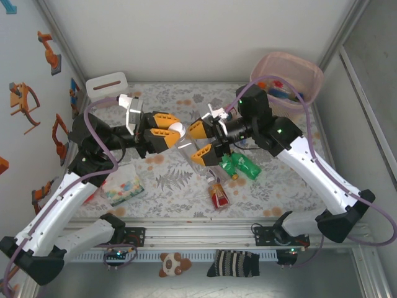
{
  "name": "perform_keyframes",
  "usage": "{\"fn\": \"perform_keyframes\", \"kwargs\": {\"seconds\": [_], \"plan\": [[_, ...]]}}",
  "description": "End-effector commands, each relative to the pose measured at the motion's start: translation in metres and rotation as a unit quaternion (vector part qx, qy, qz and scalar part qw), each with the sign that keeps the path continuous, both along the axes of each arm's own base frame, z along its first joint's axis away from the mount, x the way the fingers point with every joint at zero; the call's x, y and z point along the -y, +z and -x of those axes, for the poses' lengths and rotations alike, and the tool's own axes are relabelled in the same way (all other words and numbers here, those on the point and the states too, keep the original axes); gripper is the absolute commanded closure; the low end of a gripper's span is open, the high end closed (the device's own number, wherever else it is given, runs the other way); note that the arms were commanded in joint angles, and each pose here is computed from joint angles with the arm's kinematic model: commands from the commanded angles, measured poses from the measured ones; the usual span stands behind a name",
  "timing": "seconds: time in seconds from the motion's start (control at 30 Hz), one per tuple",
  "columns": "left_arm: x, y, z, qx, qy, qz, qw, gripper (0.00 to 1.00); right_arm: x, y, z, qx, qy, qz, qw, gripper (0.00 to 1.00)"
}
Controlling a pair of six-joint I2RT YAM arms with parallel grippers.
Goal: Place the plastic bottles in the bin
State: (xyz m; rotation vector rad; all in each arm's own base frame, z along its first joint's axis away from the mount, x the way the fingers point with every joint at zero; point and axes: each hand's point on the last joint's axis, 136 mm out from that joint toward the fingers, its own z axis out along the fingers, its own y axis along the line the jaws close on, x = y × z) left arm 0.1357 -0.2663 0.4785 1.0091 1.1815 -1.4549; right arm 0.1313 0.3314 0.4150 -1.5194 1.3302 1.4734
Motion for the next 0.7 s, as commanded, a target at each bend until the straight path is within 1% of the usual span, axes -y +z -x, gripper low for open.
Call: {"fn": "perform_keyframes", "kwargs": {"seconds": [0.0,0.2,0.33,0.37,0.4,0.43,0.47,0.53,0.57,0.67], "plan": [[-0.008,0.023,0.016,0.051,-0.005,0.023,0.998,1.00,0.002,0.002,0.012,-0.002,0.026,-0.002,1.000,0.30],[-0.008,0.021,0.014,0.050,0.001,0.021,0.999,1.00,0.002,0.004,0.012,0.001,0.023,-0.001,1.000,0.39],[-0.009,0.020,0.012,0.048,0.011,0.019,0.999,0.94,0.003,0.006,0.011,0.003,0.019,-0.001,1.000,0.41],[-0.009,0.020,0.010,0.047,0.018,0.019,0.999,0.88,0.004,0.007,0.011,0.005,0.017,-0.002,1.000,0.41],[-0.010,0.020,0.009,0.048,0.026,0.019,0.998,0.73,0.004,0.008,0.011,0.007,0.013,-0.001,1.000,0.42],[-0.011,0.019,0.007,0.047,0.034,0.018,0.998,0.64,0.004,0.008,0.010,0.009,0.009,0.000,1.000,0.42],[-0.013,0.019,0.005,0.048,0.045,0.018,0.998,0.59,0.004,0.009,0.009,0.013,0.003,0.000,1.000,0.42],[-0.015,0.017,0.003,0.050,0.063,0.016,0.997,0.44,0.005,0.011,0.006,0.018,-0.011,0.004,1.000,0.42],[-0.017,0.016,0.001,0.049,0.075,0.015,0.996,0.38,0.006,0.012,0.004,0.020,-0.020,0.006,1.000,0.42],[-0.024,0.014,-0.006,0.050,0.117,0.014,0.992,0.32,0.010,0.016,-0.009,0.028,-0.064,0.015,0.997,0.42]]}}
